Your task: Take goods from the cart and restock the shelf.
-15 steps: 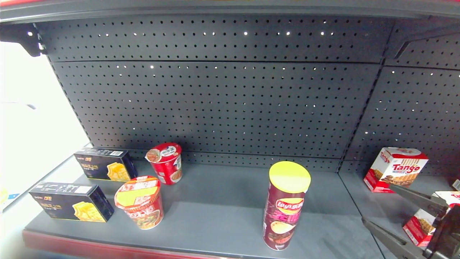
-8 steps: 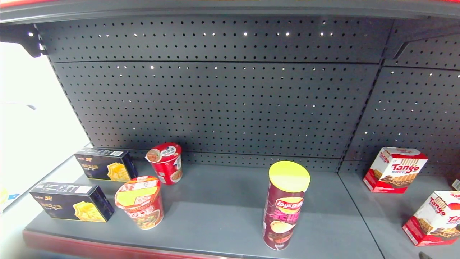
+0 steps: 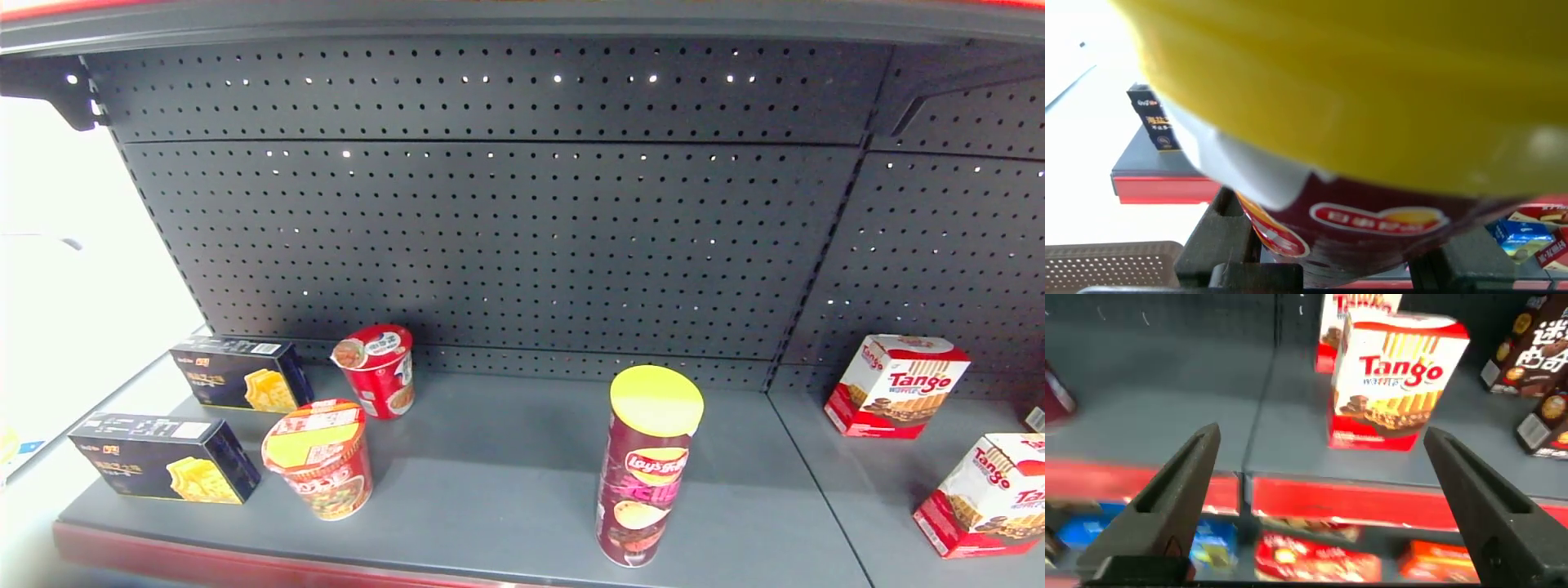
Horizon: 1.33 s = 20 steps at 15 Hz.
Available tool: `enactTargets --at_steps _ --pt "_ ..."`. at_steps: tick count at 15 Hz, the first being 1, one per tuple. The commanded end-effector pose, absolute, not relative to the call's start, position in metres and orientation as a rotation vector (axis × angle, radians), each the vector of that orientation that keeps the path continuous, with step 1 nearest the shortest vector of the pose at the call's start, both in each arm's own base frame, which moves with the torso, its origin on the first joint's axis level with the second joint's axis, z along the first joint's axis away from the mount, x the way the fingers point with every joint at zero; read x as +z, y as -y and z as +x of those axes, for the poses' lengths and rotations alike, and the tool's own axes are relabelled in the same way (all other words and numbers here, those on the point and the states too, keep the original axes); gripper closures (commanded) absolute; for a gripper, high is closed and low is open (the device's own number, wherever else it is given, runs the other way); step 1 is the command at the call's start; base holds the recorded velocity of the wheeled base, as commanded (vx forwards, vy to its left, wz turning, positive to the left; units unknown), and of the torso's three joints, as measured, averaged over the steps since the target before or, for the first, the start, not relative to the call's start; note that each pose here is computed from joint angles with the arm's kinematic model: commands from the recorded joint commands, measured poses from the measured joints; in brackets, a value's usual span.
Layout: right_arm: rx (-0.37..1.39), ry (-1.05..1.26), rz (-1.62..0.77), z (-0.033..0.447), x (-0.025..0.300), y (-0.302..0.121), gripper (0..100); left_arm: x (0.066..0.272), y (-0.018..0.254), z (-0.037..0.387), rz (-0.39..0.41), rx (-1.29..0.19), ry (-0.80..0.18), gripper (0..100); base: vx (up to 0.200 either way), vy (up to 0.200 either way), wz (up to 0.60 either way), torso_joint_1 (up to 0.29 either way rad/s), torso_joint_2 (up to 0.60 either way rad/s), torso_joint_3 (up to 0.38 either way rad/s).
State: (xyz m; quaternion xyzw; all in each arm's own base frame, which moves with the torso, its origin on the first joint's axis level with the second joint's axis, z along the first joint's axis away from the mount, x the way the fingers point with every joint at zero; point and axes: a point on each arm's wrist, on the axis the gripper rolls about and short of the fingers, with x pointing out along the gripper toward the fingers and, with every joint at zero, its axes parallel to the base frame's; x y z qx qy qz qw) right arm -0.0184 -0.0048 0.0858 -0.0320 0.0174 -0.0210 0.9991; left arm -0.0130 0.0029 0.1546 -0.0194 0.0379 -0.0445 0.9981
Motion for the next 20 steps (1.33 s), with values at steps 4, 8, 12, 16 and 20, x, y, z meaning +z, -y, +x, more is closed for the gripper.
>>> enactTargets --at_steps 4,8,12,16,20 --pt "0.174 -0.018 -0.018 -0.023 0.083 0.0 0 0.161 -0.003 -0.015 -0.041 -0.097 -0.054 100 0.0 0.0 0.0 0.0 0.0 0.0" --pt "0.017 -0.011 0.007 -0.025 0.083 -0.002 0 0.162 -0.003 -0.015 -0.04 -0.096 -0.048 100 0.0 0.0 0.0 0.0 0.0 0.0" --pt "-0.101 0.005 0.006 -0.024 0.083 0.0 0 0.162 -0.004 -0.019 -0.042 -0.098 -0.025 100 0.0 0.0 0.0 0.0 0.0 0.0" --pt "-0.032 0.006 0.006 -0.025 0.083 -0.002 0 0.163 -0.003 -0.019 -0.043 -0.147 -0.026 100 0.0 0.0 0.0 0.0 0.0 0.0" --pt "-0.235 0.004 0.047 -0.024 0.081 0.002 0 0.172 -0.001 -0.019 -0.023 -0.236 -0.009 100 0.0 0.0 0.0 0.0 0.0 0.0"
